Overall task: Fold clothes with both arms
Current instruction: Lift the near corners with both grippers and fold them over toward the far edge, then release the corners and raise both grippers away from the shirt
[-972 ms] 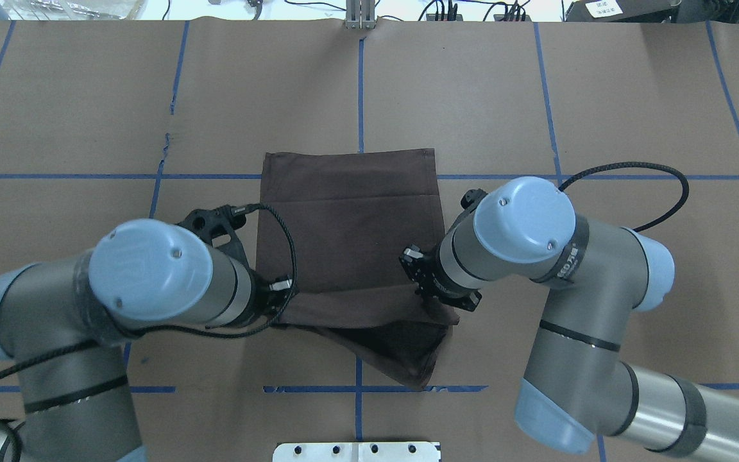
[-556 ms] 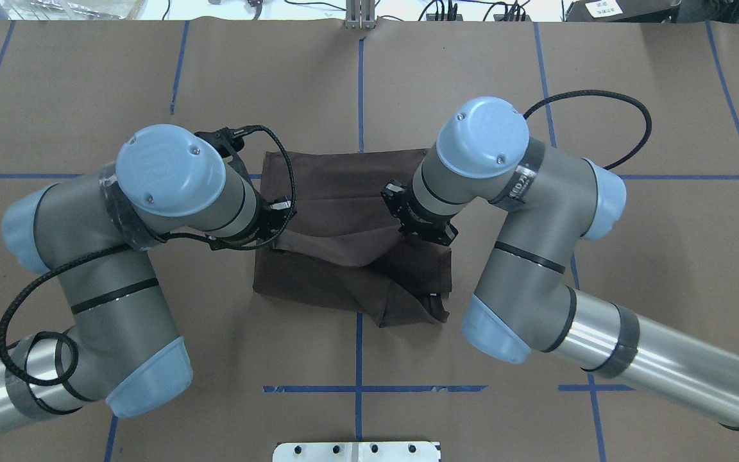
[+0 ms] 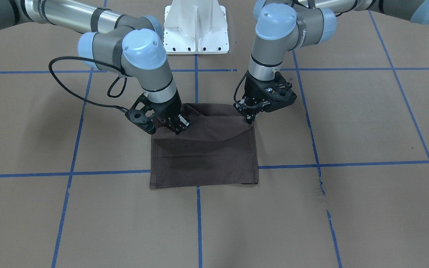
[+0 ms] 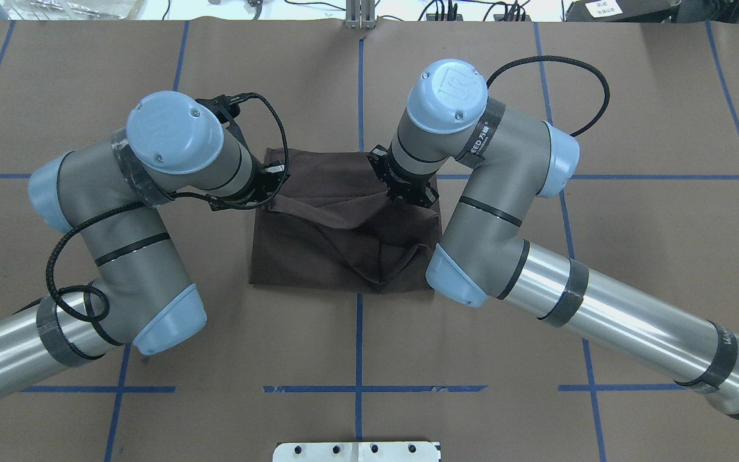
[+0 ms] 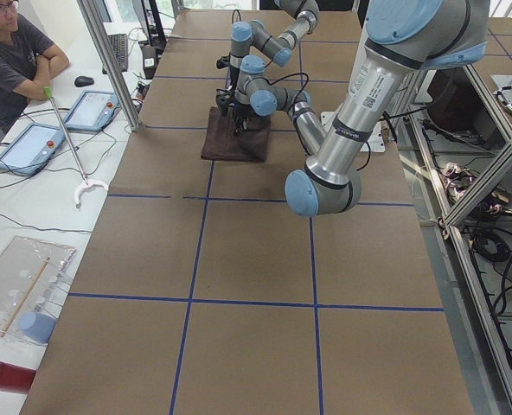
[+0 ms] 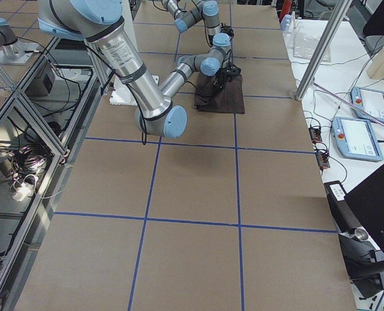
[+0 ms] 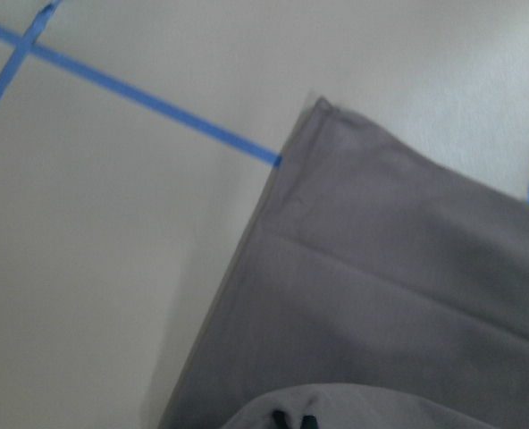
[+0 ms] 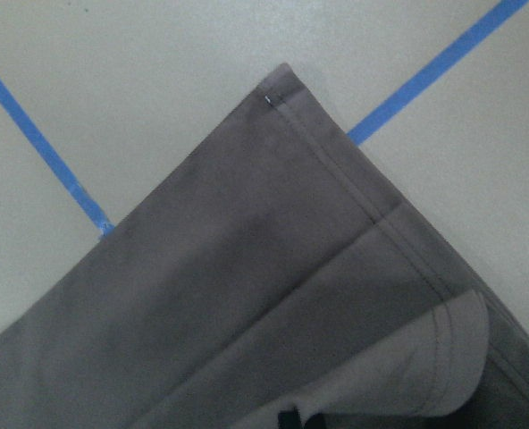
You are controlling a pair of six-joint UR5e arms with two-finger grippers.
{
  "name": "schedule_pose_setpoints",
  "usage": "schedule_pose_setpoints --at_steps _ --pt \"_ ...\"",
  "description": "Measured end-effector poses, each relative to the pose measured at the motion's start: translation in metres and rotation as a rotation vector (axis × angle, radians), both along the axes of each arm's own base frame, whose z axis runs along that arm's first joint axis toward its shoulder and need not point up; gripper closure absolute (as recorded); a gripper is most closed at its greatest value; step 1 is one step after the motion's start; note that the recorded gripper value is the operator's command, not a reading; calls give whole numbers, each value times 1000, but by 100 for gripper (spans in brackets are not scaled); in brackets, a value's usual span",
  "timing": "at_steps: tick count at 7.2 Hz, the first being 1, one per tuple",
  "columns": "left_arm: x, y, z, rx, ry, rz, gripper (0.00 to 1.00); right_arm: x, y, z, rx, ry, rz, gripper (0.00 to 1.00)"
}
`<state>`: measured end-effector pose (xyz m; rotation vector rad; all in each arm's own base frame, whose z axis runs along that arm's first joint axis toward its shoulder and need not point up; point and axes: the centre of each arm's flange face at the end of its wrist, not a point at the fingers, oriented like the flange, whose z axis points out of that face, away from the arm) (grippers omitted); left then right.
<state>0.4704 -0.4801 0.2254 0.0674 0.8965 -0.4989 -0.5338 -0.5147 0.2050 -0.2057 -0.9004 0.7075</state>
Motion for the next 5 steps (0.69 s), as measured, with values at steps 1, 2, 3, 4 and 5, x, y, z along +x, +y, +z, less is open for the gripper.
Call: schedule_pose_setpoints --at_steps 1,2,3,4,5 --pt "10 -19 11 3 1 -14 100 -8 -15 7 -5 10 8 80" --pt "19 -49 27 5 -3 -37 1 -18 -39 13 -3 24 16 1" --pt "23 -90 48 25 -30 -52 0 -25 -72 19 28 50 4 0" --pt "17 -130 69 77 -70 -46 0 -19 -108 26 107 96 -47 0" --pt "3 -158 83 135 -98 -36 0 -5 -136 34 197 137 -111 0"
